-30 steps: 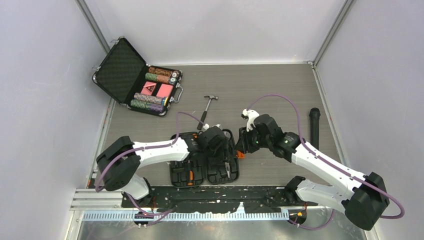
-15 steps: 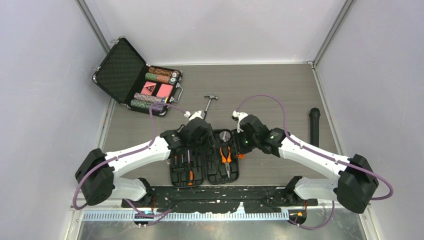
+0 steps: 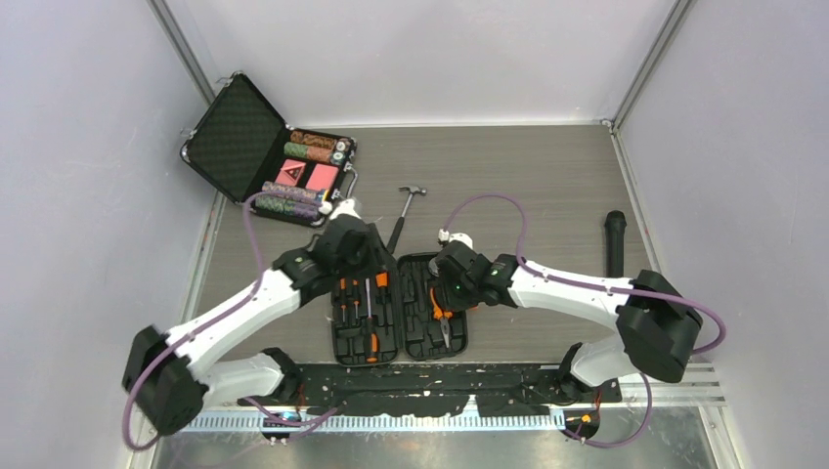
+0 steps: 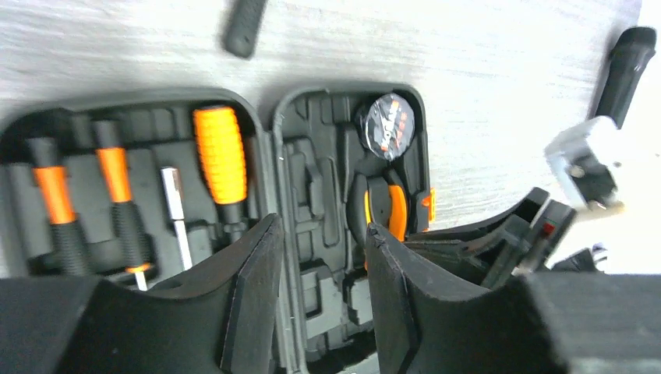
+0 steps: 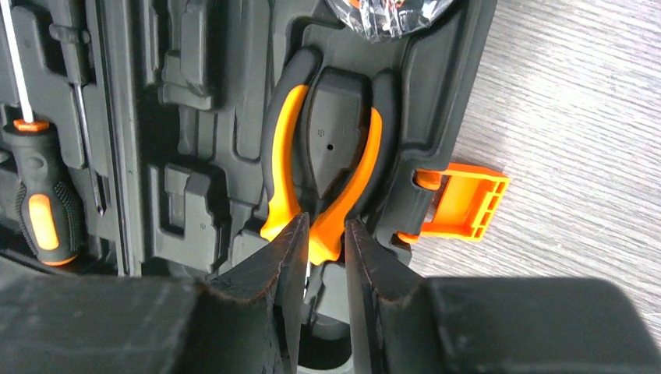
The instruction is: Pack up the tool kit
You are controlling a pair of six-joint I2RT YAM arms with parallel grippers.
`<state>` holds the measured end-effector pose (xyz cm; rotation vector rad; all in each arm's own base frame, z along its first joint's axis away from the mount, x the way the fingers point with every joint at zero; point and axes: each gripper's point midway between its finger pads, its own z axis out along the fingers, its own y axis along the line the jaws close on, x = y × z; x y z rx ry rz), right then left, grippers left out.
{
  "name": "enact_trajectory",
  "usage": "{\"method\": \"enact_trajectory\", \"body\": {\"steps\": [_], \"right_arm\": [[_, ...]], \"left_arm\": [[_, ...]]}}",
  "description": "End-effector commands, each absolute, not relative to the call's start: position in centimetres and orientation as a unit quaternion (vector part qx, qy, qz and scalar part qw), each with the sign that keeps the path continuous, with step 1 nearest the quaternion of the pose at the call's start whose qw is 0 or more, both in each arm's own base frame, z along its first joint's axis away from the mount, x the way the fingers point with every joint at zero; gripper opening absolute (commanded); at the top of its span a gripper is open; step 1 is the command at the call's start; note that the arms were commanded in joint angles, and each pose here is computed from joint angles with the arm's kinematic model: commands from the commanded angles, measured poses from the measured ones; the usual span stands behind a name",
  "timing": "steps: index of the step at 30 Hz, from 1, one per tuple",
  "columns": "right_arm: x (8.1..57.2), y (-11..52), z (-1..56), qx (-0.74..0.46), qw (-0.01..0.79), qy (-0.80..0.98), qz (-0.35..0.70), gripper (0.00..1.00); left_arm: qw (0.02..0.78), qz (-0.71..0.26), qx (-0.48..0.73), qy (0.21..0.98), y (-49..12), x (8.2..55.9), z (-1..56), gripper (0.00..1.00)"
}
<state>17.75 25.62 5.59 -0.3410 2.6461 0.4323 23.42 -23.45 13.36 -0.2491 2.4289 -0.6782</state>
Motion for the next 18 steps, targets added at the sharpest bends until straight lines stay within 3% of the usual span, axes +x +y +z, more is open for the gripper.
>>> {"method": "enact_trajectory", "body": {"steps": [1, 7, 11, 18], "right_arm": [[19.7, 26.9, 6.6, -0.087, 0.25, 0.953, 0.147, 0.29], [20.4, 26.4, 4.9, -0.086, 0.243, 0.961, 0.102, 0.28], [20.6, 25.2, 3.4, -0.093, 0.24, 0.964, 0.059, 0.2], [22.7, 23.2, 4.1, -0.122, 0.305, 0.945, 0.004, 0.12]], "left_arm": [[0.354, -0.18, -0.081, 0.914, -17.8, 22.9, 13.8, 0.45], [0.353, -0.164, -0.091, 0.917, -15.5, 21.1, 11.5, 0.45], [0.332, -0.159, -0.093, 0.925, -15.0, 19.9, 9.0, 0.45], [0.306, -0.171, -0.094, 0.932, -15.6, 19.2, 6.7, 0.45]]}}
